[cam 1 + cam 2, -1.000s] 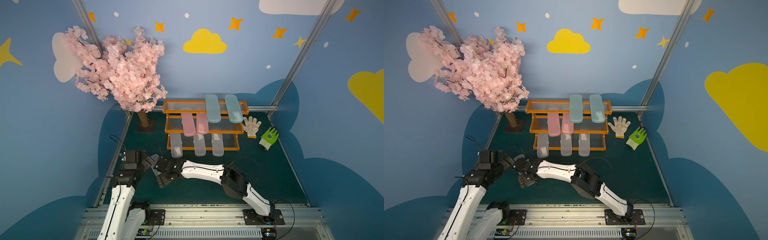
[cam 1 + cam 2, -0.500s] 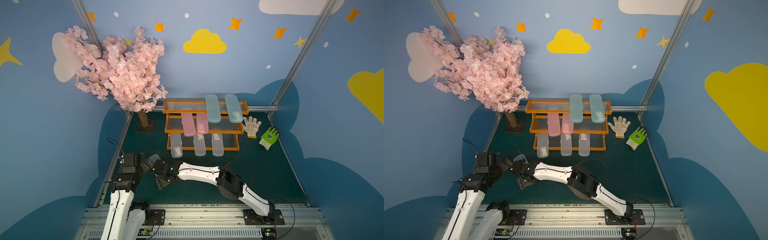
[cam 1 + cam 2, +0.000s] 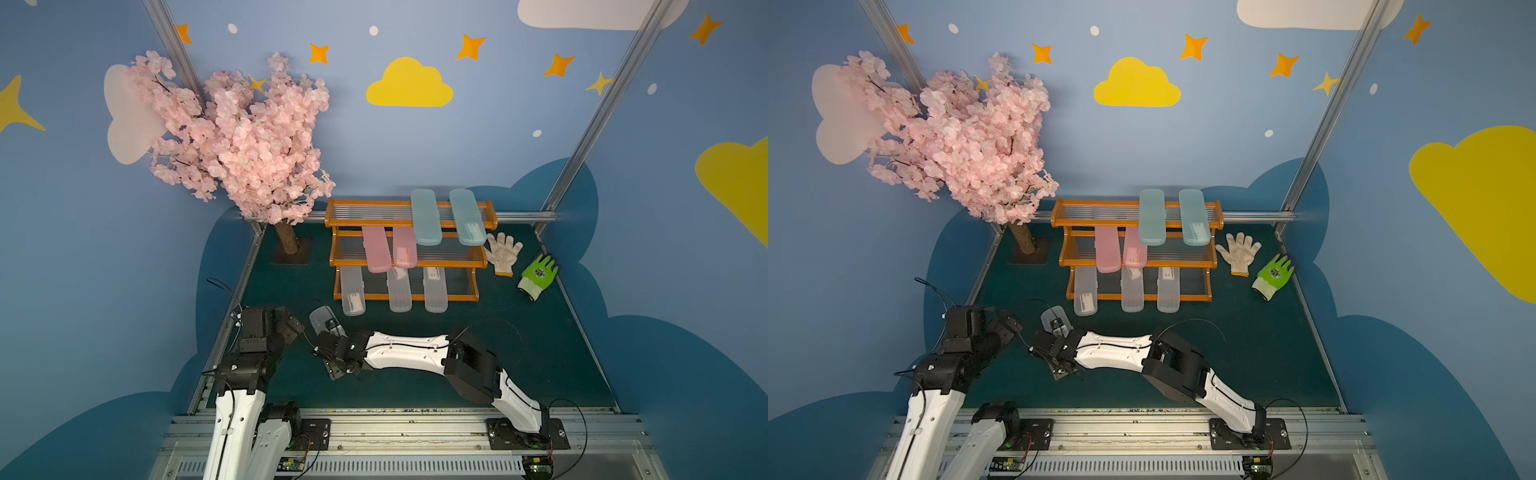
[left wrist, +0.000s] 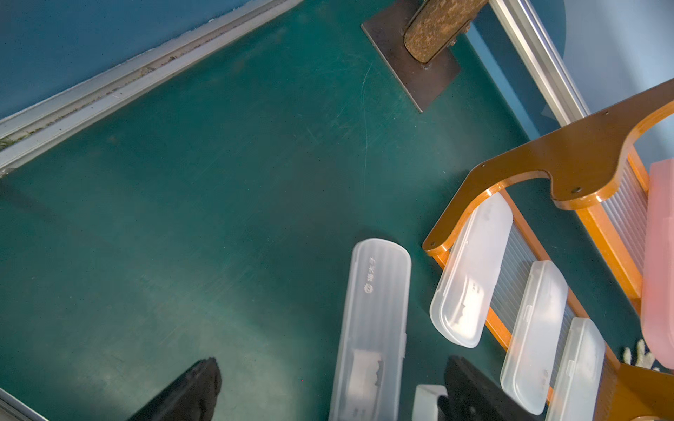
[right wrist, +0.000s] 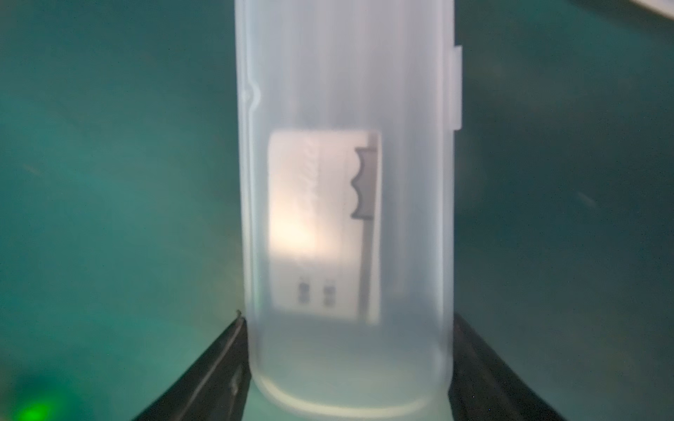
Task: Place the pencil cases on the shelf according to color
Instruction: Pick up the pencil case from the center of the board, then place the pencil case on the shelf.
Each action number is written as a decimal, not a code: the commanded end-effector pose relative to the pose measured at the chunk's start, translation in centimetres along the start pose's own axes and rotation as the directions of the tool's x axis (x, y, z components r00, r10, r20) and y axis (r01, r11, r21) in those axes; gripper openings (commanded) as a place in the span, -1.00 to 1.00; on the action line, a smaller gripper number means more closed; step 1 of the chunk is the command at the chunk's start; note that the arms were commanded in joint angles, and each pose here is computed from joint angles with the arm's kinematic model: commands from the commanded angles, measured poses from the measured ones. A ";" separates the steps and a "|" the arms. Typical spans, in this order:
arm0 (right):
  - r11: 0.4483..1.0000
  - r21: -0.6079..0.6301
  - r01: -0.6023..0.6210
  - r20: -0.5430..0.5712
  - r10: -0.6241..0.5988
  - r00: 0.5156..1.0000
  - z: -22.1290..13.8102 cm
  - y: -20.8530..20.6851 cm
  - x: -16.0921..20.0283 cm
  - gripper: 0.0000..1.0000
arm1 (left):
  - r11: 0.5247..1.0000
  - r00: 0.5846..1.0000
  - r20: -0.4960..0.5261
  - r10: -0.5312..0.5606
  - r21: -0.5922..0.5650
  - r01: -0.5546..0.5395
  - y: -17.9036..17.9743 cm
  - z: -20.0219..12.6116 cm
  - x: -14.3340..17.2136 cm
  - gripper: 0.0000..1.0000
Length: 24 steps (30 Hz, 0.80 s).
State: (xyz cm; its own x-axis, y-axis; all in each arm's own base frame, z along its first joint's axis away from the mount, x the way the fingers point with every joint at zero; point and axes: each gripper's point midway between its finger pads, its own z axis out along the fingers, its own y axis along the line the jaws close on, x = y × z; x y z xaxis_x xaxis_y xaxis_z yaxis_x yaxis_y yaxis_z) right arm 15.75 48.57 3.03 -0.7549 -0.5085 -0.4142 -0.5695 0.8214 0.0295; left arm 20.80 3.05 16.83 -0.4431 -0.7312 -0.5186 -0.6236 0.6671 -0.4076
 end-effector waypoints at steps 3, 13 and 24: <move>0.998 0.053 -0.032 0.055 0.029 0.998 -4.5 -4.0 0.8 0.28 | 1.000 0.999 -0.045 0.016 0.012 -0.015 -0.2 0.2 0.8 1.00; 0.995 0.025 -0.097 0.178 0.091 0.980 -12.6 -10.3 3.9 0.21 | 0.999 0.998 -0.047 0.041 0.008 -0.041 -0.1 0.2 1.4 1.00; 0.960 0.100 -0.262 0.311 0.220 0.924 -16.0 -21.3 7.5 0.25 | 0.995 0.992 -0.064 0.105 0.008 -0.104 -1.7 1.0 2.4 1.00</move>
State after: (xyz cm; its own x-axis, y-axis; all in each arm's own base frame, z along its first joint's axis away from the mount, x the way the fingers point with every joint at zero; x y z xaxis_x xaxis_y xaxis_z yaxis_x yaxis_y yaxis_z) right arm 16.01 24.62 12.80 -0.7598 -0.2445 -0.6024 -0.3495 0.9349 0.0613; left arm 21.14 0.14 15.27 -0.5639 -0.6677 -0.4860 -0.5637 0.7413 -0.3643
